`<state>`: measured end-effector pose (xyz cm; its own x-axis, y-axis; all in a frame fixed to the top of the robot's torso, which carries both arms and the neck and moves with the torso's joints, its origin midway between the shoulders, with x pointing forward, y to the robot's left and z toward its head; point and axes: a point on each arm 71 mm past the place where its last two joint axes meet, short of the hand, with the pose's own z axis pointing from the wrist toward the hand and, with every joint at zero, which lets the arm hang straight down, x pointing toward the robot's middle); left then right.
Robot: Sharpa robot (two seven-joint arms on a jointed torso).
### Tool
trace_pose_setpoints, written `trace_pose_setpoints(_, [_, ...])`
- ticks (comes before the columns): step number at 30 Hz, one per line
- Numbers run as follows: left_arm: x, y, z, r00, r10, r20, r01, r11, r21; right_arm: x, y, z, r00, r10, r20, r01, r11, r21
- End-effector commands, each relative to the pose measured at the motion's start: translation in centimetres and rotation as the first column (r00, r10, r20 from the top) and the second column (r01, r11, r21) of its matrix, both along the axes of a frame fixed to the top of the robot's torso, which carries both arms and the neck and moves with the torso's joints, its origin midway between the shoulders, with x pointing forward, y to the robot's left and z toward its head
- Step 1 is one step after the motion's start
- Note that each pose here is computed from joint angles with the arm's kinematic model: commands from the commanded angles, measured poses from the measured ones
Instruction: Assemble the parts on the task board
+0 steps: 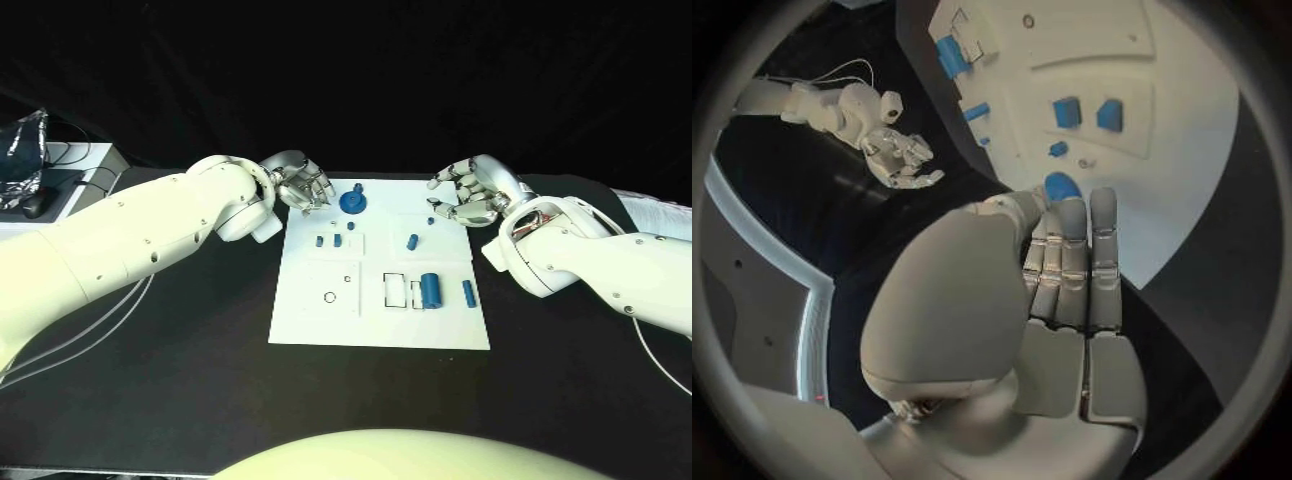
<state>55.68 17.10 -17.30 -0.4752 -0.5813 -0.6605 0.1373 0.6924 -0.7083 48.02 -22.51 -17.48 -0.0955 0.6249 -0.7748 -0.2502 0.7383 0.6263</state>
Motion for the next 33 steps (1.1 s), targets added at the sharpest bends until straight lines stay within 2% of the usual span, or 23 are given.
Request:
trace_pose_setpoints(1, [-0.39, -1.4, 1.28, 0.953, -0.127, 0.276, 0.13, 0.991, 0.008, 0.0, 0.1, 0.1, 1.0, 0.013, 0.018, -0.013, 1.0, 0.002])
trace_pose_setpoints(6, [-0.64, -2.8, -0.02, 0.917, -0.218, 0.335, 0.181, 0.973, 0.14, 0.1, 0.0, 0.1, 1.0, 0.007, 0.026, -0.007, 1.0, 0.012])
trace_pose_setpoints(8, [-0.61, -3.3, -0.43, 0.91, -0.236, 0.34, 0.186, 0.967, 0.174, 0.1, 0.0, 0.1, 1.0, 0.006, 0.027, -0.007, 1.0, 0.014])
trace_pose_setpoints(12, [-0.51, -3.9, -0.94, 0.906, -0.255, 0.337, 0.188, 0.957, 0.219, 0.1, 0.0, 0.1, 1.0, 0.007, 0.028, -0.007, 1.0, 0.017])
trace_pose_setpoints(20, [-0.41, -4.7, -1.94, 0.921, -0.286, 0.265, 0.196, 0.927, 0.32, 0.1, 0.1, 0.1, 1.0, 0.008, 0.027, -0.009, 1.0, 0.019])
trace_pose_setpoints(33, [-0.24, -5.3, -2.73, 0.938, -0.28, 0.203, 0.185, 0.902, 0.39, 0.1, 0.4, 0.2, 1.0, 0.012, 0.025, -0.013, 1.0, 0.021])
